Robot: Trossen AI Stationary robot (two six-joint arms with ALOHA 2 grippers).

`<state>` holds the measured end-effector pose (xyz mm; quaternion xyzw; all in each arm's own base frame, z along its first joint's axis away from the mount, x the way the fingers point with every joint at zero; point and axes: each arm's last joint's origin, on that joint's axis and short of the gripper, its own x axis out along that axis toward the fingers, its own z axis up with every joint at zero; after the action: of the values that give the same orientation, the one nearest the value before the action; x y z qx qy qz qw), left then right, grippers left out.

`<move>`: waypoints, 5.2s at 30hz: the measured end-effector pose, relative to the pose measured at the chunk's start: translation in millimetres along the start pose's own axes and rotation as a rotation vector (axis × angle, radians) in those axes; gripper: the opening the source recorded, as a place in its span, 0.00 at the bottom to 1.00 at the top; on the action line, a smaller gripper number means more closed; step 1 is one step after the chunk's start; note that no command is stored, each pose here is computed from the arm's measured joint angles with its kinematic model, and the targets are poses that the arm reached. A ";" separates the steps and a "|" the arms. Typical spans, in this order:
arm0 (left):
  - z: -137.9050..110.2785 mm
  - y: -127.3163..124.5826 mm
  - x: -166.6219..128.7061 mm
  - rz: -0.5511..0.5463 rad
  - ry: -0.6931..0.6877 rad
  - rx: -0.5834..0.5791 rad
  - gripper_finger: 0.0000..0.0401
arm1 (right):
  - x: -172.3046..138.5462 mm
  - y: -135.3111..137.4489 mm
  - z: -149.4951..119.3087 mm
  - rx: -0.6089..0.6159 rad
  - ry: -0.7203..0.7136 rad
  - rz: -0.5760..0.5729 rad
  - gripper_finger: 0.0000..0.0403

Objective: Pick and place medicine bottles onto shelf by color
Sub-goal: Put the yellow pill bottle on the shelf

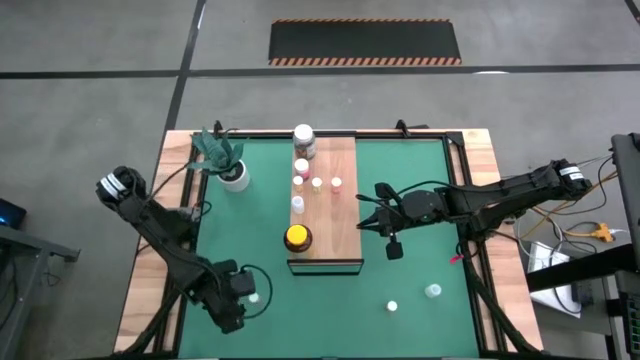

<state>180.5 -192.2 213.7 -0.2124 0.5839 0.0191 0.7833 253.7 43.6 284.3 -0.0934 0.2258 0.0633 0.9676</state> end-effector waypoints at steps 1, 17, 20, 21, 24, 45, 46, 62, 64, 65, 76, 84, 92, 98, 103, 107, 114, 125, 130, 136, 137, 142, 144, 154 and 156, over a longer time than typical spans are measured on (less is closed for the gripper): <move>-1.2 -0.7 4.0 0.023 -0.016 0.009 0.53 | 0.0 0.0 0.0 0.000 0.000 0.000 0.02; 0.1 -10.9 50.4 0.135 -0.078 0.081 0.54 | 0.0 0.0 0.0 -0.008 0.000 0.000 0.02; 1.8 -11.1 49.3 0.152 -0.126 0.084 0.48 | 0.1 0.0 0.3 -0.011 -0.003 0.000 0.02; 2.2 -10.9 48.9 0.156 -0.136 0.087 0.46 | 0.1 0.0 0.2 -0.010 -0.003 0.000 0.02; 2.6 -10.8 48.3 0.162 -0.150 0.091 0.40 | 0.1 0.0 0.3 -0.009 -0.003 0.000 0.02; 18.2 -33.7 17.0 0.014 -0.200 0.072 0.24 | -0.4 5.9 -1.7 0.031 0.023 0.023 0.02; 18.8 -33.9 16.6 0.017 -0.210 0.071 0.24 | -0.6 8.1 -1.9 0.027 0.026 0.031 0.02; 18.9 -25.1 40.9 0.111 -0.138 0.062 0.24 | -5.1 36.5 0.4 0.006 0.021 0.062 0.02; 18.5 -24.2 41.5 0.115 -0.136 0.059 0.24 | -5.2 36.7 0.4 0.004 0.021 0.059 0.02; 18.7 -24.0 41.7 0.114 -0.137 0.058 0.24 | -5.2 36.7 0.5 0.004 0.020 0.059 0.02; 17.7 -22.6 42.9 0.115 -0.126 0.068 0.27 | -5.2 36.6 0.5 0.001 0.020 0.056 0.02; 17.3 -22.2 43.2 0.119 -0.120 0.106 0.47 | -5.2 36.6 0.5 -0.009 0.020 0.056 0.02; 21.4 -30.0 28.3 0.066 -0.083 0.173 0.53 | -5.2 36.6 0.5 -0.008 0.020 0.056 0.02; 25.9 -30.5 3.6 0.070 -0.101 0.161 0.53 | -5.2 36.5 0.8 -0.026 0.016 0.056 0.02; 25.1 -26.2 2.8 0.106 -0.121 0.177 0.52 | -5.2 36.5 1.2 -0.031 0.012 0.056 0.02; 23.2 -22.6 7.6 0.135 -0.102 0.222 0.44 | -5.2 36.5 1.2 -0.030 0.012 0.056 0.02; 20.3 -17.7 12.0 0.156 -0.090 0.229 0.23 | -5.0 36.5 1.6 -0.028 0.008 0.056 0.02; 17.7 -13.8 19.0 0.145 -0.100 0.222 0.10 | -4.7 36.6 1.7 -0.020 0.006 0.056 0.02; 18.6 -14.7 16.6 0.138 -0.103 0.223 0.10 | -4.7 36.6 1.8 -0.018 0.006 0.056 0.02; 20.0 -15.9 2.6 0.091 -0.120 0.215 0.10 | -4.9 36.3 3.7 -0.015 -0.014 0.047 0.02; 20.0 -15.7 -0.5 0.080 -0.120 0.214 0.10 | -5.1 36.9 5.3 -0.013 -0.029 0.047 0.02; 17.8 -14.9 -17.4 0.022 -0.140 0.231 0.10 | -8.3 44.1 20.8 0.023 -0.117 0.057 0.02; 12.1 -15.3 -21.1 0.008 -0.141 0.257 0.10 | -7.0 51.9 28.3 0.017 -0.133 0.079 0.02; -14.6 -21.3 -15.7 0.010 -0.113 0.405 0.10 | 24.6 117.6 80.4 -0.065 -0.112 -0.037 0.02; -18.6 -22.5 -14.9 0.011 -0.115 0.423 0.10 | 31.1 131.4 93.1 -0.072 -0.094 -0.026 0.02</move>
<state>165.2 -216.0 230.1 -0.0386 0.5304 -0.0874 0.8424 299.3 193.6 332.3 -0.1279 0.1762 0.0629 0.9740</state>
